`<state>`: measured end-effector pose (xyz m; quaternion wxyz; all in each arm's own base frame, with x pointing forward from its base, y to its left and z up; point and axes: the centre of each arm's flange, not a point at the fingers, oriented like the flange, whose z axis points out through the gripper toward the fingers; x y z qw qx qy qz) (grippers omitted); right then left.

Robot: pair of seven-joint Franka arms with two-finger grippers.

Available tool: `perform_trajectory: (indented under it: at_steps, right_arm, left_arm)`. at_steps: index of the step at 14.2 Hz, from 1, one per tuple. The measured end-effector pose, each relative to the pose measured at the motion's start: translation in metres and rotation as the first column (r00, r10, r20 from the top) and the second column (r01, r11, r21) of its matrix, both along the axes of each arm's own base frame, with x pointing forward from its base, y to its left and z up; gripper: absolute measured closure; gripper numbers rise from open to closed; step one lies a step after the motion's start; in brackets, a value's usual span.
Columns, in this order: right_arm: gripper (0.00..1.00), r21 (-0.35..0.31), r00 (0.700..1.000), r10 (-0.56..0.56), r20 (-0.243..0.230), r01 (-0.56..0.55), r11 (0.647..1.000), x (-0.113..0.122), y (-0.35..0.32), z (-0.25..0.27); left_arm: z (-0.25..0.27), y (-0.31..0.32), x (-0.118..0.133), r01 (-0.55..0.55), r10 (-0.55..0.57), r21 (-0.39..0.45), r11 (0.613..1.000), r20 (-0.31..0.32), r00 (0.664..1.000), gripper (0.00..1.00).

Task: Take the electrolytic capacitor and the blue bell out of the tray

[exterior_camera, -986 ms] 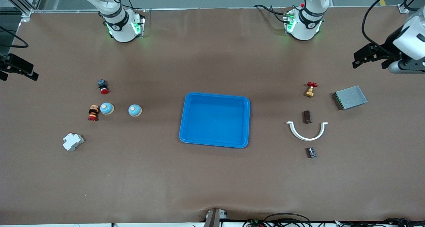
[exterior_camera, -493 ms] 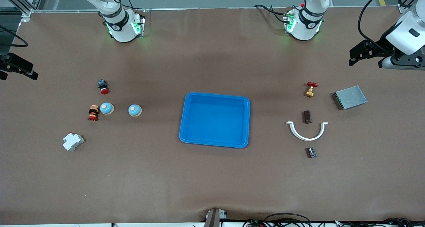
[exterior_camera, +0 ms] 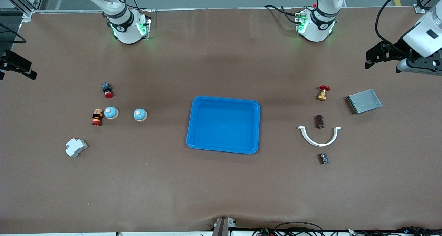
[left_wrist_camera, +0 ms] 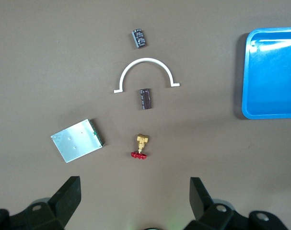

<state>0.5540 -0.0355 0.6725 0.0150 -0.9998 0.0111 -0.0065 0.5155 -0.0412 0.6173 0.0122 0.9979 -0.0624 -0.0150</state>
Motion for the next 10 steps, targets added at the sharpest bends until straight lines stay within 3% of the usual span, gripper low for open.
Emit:
perform_trajectory:
  at_steps: [3,10]
  right_arm:
    - [0.00,0.000,1.000,0.000,0.000,0.000,1.000,0.0000,0.0000,0.0000]
    - [0.00,0.000,1.000,-0.002,0.001,0.002,1.000,0.0001,-0.0009,0.0001]
  left_arm:
    - [-0.0050,-0.0006,0.0032,-0.075,0.075,0.001,0.997,-0.010,0.997,0.00]
    - [-0.0085,-0.0016,0.0052,-0.089,0.089,0.001,0.996,-0.017,0.996,0.00]
